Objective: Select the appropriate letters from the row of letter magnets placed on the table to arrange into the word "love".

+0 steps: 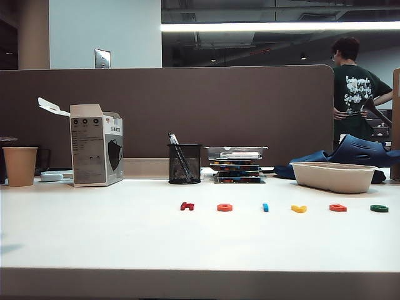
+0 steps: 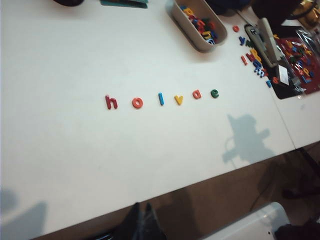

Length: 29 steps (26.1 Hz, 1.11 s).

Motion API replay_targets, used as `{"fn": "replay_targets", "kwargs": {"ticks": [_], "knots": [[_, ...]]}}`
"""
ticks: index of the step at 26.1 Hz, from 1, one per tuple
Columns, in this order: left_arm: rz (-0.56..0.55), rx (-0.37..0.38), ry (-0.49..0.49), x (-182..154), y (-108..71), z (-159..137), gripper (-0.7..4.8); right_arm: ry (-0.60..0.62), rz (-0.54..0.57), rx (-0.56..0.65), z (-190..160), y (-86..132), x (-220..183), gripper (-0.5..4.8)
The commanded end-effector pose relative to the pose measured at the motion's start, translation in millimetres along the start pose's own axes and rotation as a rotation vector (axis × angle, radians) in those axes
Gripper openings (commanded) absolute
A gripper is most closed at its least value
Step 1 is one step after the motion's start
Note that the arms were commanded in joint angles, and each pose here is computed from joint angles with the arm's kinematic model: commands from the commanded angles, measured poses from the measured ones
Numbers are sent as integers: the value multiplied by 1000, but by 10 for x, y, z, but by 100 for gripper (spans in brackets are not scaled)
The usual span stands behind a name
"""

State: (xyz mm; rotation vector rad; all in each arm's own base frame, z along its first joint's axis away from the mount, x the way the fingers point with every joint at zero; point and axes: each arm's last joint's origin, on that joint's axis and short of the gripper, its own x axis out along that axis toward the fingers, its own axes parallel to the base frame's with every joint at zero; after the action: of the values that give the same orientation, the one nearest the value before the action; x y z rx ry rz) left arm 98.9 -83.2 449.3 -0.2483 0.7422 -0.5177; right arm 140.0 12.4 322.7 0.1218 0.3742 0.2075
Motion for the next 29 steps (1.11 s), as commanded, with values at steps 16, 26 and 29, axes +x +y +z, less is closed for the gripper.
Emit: {"fn": "replay_targets", "kwargs": {"ticks": [16,26,29], "knots": [[29,-3,-36,-16,5,19,-5,674,-2,-36,-16,1046,2200,154],[29,-3,-36,-16,5,19,-5,828,-48,-44,-404,1091,2698,154],[30,-3,-36,-16,5,19,-5,857,-57,-48,-502,1082,2766,154]]}}
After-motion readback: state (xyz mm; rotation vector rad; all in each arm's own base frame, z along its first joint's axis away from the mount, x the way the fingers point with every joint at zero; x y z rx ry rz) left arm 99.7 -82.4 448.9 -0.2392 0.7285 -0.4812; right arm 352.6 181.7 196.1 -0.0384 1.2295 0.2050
